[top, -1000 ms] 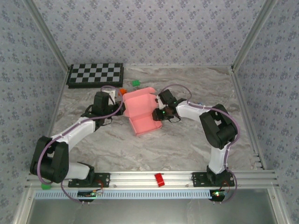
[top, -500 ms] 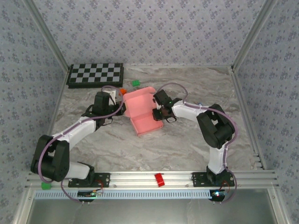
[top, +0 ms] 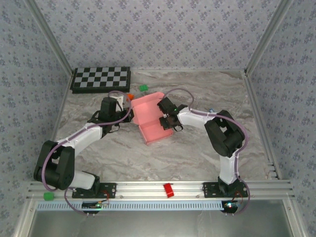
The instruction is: Fold the paper box
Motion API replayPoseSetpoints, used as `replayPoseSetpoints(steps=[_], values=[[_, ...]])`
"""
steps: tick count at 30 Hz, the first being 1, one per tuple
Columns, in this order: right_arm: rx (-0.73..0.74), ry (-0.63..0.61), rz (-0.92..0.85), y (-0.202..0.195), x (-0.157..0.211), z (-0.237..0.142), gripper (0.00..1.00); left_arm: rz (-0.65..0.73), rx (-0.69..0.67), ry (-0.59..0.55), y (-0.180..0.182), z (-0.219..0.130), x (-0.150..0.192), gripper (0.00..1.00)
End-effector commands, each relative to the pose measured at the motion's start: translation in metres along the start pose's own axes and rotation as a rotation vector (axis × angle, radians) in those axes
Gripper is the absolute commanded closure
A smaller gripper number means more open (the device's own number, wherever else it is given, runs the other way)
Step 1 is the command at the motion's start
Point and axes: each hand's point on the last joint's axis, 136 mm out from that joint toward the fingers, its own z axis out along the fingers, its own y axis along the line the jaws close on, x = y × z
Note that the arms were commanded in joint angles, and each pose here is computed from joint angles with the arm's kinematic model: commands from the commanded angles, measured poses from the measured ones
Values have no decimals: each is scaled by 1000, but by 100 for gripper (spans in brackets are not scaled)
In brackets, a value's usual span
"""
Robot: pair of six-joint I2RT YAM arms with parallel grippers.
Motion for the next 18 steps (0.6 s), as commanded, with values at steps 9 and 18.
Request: replayPoseSetpoints(steps=[9, 18], values=[[152, 78, -63, -15, 18, 8, 87, -2, 23, -6, -5, 4, -3, 100], [180, 110, -80, -18, 28, 13, 87, -2, 22, -3, -5, 5, -3, 100]])
